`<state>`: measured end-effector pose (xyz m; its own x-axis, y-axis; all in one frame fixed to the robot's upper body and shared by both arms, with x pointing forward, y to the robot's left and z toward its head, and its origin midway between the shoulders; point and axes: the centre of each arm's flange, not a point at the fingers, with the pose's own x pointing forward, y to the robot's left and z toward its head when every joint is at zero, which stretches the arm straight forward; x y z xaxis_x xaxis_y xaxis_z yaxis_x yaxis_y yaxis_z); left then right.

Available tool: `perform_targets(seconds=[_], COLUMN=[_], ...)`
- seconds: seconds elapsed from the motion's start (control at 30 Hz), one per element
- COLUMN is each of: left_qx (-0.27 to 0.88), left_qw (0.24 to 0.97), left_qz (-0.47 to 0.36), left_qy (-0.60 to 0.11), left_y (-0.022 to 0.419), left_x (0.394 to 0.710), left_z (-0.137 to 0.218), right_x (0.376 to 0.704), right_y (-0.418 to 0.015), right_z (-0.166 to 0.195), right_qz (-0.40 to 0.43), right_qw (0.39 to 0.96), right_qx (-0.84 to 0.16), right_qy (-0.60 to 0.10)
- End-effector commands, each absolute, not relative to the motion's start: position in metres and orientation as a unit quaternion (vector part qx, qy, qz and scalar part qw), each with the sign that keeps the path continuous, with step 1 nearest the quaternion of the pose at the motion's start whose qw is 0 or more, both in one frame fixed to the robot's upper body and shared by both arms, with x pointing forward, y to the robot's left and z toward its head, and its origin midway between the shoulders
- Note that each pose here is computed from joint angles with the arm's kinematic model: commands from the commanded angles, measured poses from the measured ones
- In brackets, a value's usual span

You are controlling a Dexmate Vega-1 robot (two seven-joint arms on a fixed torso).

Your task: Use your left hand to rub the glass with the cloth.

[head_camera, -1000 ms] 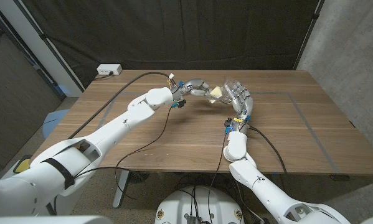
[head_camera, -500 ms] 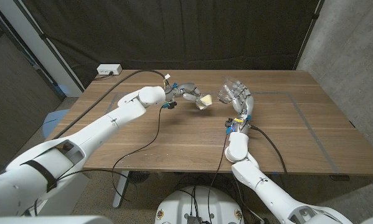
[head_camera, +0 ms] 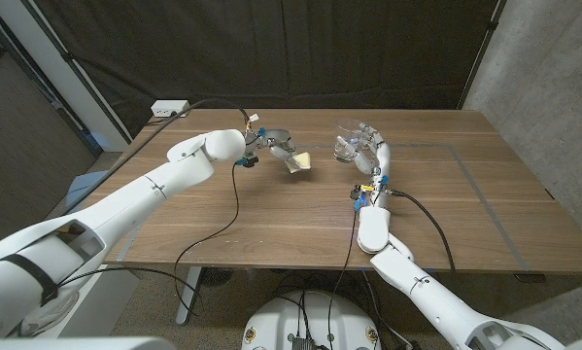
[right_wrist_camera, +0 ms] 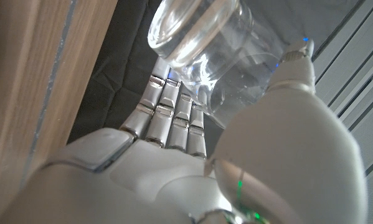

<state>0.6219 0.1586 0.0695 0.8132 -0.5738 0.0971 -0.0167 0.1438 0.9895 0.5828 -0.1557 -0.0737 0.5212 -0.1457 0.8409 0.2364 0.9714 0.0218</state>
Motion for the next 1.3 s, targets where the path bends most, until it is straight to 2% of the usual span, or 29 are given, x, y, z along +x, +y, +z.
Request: perform_targets(seconds=[0.03,0.4,0.77,1.0,1.3], left_qx=[0.715,0.734,0.763,0.816,0.840], left_qw=[0.651,0.636,0.606,0.557,0.536], left_qz=[-0.116,-0.071,-0.042,-0.025,-0.054], left_qy=[-0.228,-0.229,-0.221,-0.155,-0.064], left_y=[0.170,0.180,0.183,0.177,0.177], left_x=[0.608,0.604,0.598,0.595,0.602], left_z=[0.075,0.072,0.068,0.071,0.078], right_x=[0.576,0.583,0.596,0.600,0.603], right_y=[-0.145,-0.132,-0.120,-0.119,-0.119], right_z=[-0.068,-0.078,-0.091,-0.096,-0.102], right_qz=[-0.095,-0.066,-0.043,-0.042,-0.045], right_qw=[0.855,0.856,0.879,0.886,0.893], right_qx=[-0.138,-0.205,-0.201,-0.196,-0.191], right_qy=[-0.492,-0.470,-0.430,-0.418,-0.406])
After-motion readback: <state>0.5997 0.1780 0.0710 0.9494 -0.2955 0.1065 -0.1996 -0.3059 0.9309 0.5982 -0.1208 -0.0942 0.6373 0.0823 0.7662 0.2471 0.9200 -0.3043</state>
